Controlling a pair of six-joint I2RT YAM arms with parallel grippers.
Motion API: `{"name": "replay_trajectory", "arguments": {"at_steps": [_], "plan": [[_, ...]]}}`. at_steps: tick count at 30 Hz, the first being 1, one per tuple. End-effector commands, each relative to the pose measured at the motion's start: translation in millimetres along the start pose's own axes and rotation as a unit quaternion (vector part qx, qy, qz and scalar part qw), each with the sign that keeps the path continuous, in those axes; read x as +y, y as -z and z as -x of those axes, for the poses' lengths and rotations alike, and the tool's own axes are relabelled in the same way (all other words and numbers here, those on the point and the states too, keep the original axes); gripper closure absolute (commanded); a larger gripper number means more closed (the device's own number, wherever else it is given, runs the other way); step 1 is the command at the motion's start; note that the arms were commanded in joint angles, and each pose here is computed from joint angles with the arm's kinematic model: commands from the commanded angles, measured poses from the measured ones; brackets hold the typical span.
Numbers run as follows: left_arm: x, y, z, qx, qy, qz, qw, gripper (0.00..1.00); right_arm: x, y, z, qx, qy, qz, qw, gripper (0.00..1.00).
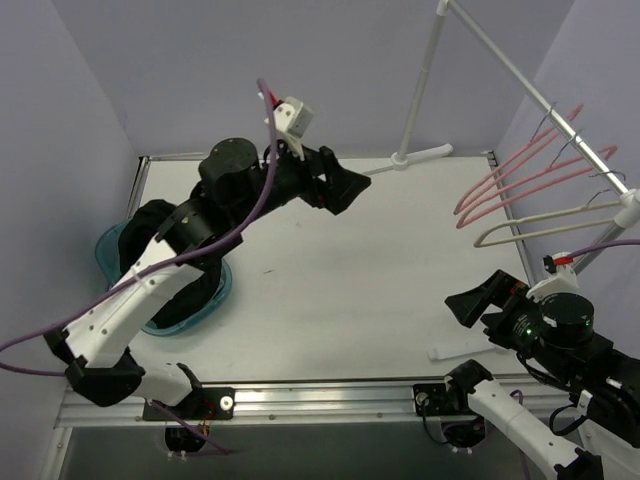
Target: Remove the skirt from the hanger
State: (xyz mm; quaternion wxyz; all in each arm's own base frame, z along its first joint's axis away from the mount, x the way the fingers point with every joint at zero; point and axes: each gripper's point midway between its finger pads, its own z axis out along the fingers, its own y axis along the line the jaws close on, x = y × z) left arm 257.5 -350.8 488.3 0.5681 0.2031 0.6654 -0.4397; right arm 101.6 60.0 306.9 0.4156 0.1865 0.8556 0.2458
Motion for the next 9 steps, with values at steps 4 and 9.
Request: {"name": "replay_trajectory", "arguments": {"at_steps": [4, 9], "plan": [[48.8, 91.2, -53.1, 0.059, 0.048, 0.14, 0.987, 0.06, -31.0, -25.6, 8.8, -0.039, 0.006, -0.088, 0.995, 0.0], [56.6, 133.6, -108.0, 0.093, 0.093, 0.146, 0.981, 0.06, -23.7, -37.9, 3.9, -0.044, -0.001, -0.055, 0.998, 0.0]]}}
